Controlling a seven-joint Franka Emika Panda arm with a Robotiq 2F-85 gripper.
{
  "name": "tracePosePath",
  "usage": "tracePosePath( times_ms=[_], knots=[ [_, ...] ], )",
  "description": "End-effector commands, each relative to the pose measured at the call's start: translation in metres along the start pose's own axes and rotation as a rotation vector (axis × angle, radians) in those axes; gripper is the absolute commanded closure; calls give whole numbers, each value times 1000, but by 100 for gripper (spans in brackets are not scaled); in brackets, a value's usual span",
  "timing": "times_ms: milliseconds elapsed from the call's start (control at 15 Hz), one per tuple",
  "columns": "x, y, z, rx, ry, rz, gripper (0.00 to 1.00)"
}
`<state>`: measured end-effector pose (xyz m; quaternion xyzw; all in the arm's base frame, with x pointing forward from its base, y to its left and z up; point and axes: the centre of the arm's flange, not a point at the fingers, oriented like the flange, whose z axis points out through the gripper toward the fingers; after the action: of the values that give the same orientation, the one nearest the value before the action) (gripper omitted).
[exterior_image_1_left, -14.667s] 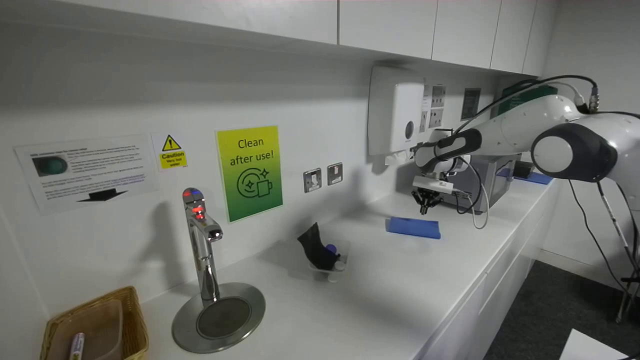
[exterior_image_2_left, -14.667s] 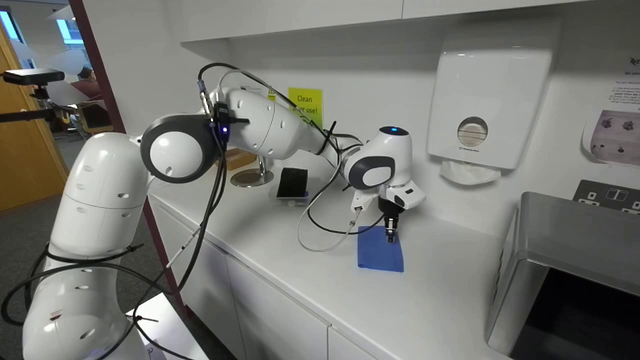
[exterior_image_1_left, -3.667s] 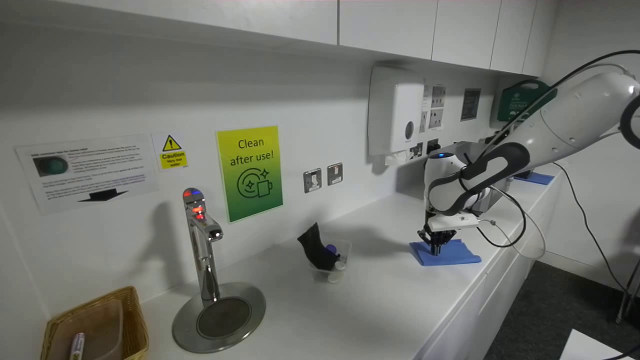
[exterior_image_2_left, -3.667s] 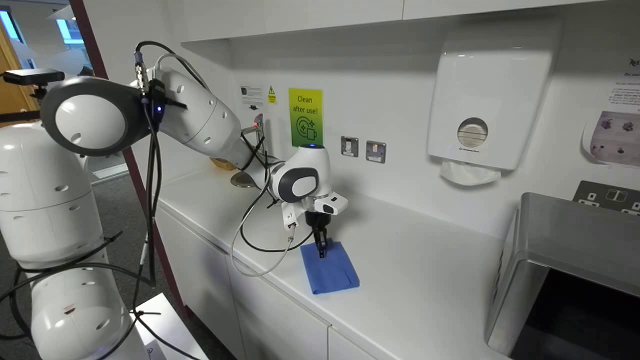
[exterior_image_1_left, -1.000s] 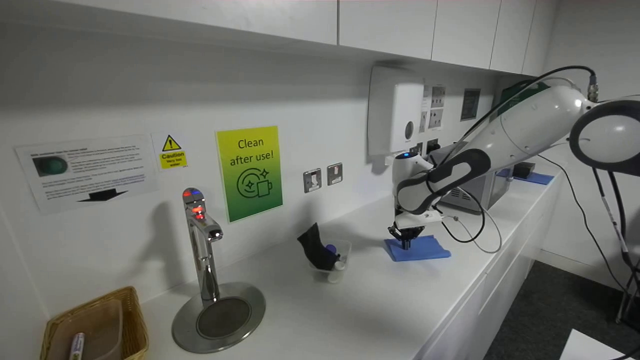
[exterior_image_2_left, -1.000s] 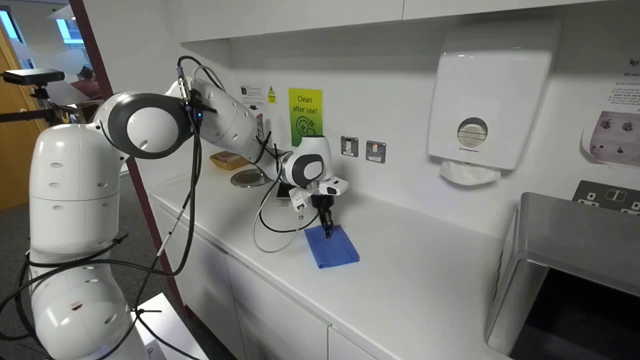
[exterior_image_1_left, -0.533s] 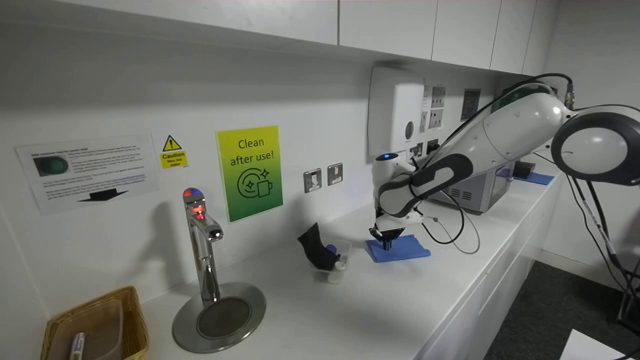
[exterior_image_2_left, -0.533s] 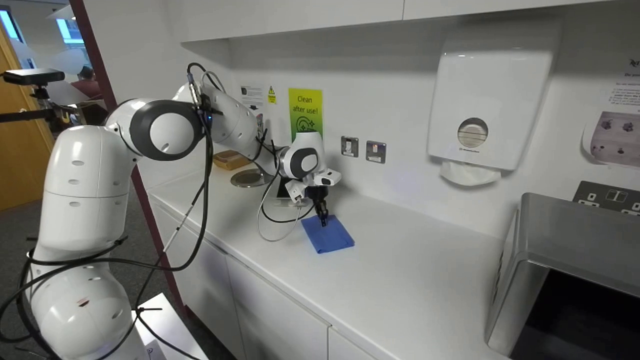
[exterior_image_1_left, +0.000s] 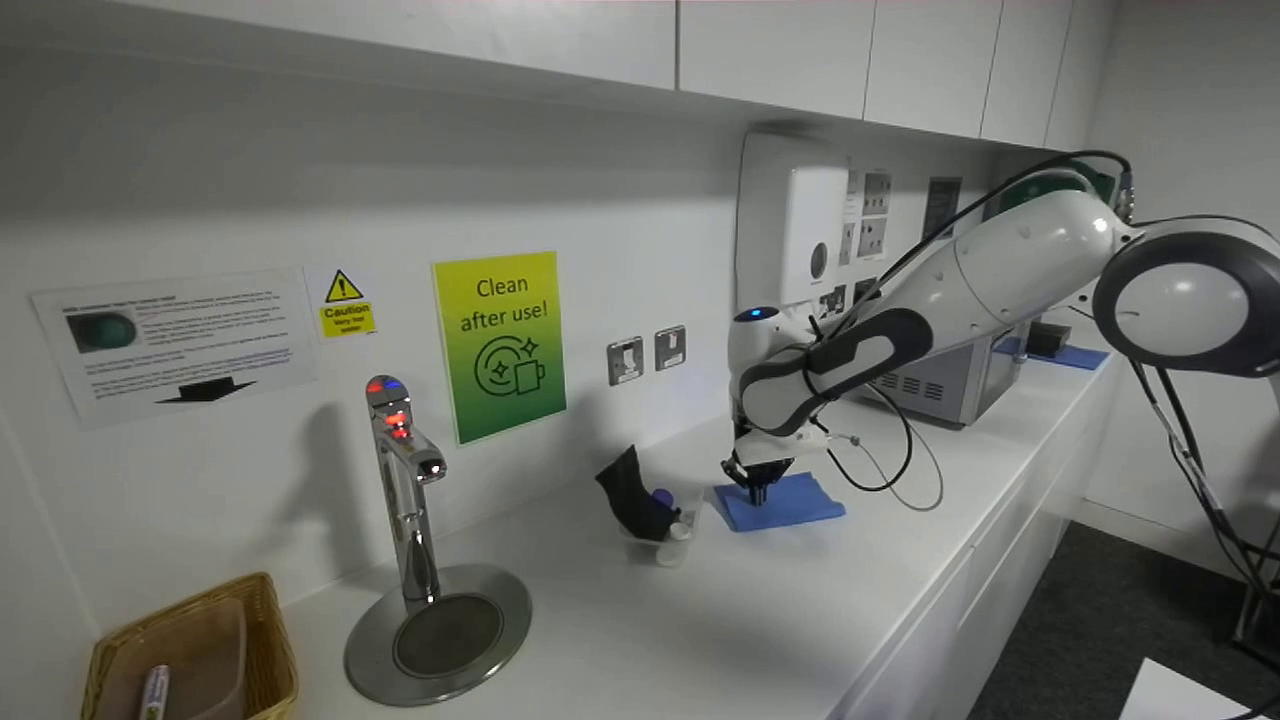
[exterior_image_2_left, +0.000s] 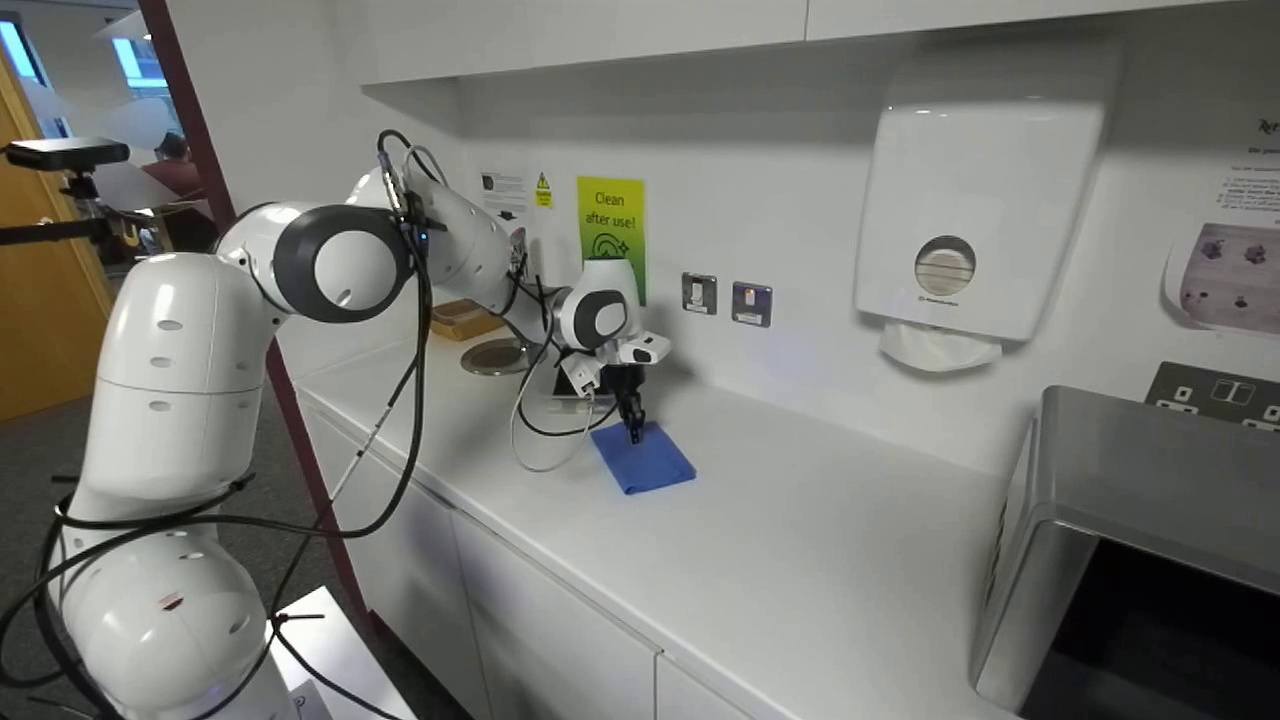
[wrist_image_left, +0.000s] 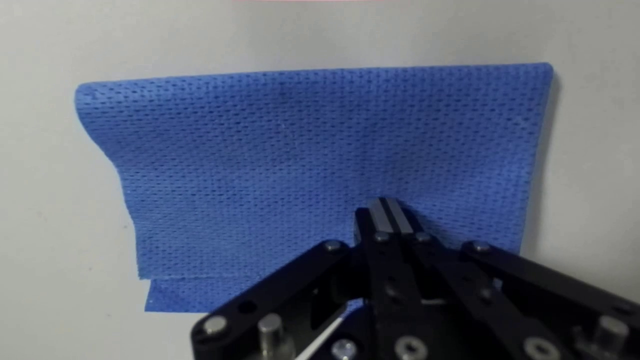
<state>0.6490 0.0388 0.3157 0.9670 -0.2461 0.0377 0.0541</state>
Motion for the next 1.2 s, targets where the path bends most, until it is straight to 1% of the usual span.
tracePosePath(
  times_ms=[0,267,667,867,1133],
  knots=[
    [-21,22,-9,37,-80,-25,100],
    [-43,48,-21,81,-115,-50,100],
    [-72,87,-17,77,-162,-50,100],
    [-80,106,-18,69,-146,-31,100],
    [-68,117,-35,84,-105,1,100]
  ],
)
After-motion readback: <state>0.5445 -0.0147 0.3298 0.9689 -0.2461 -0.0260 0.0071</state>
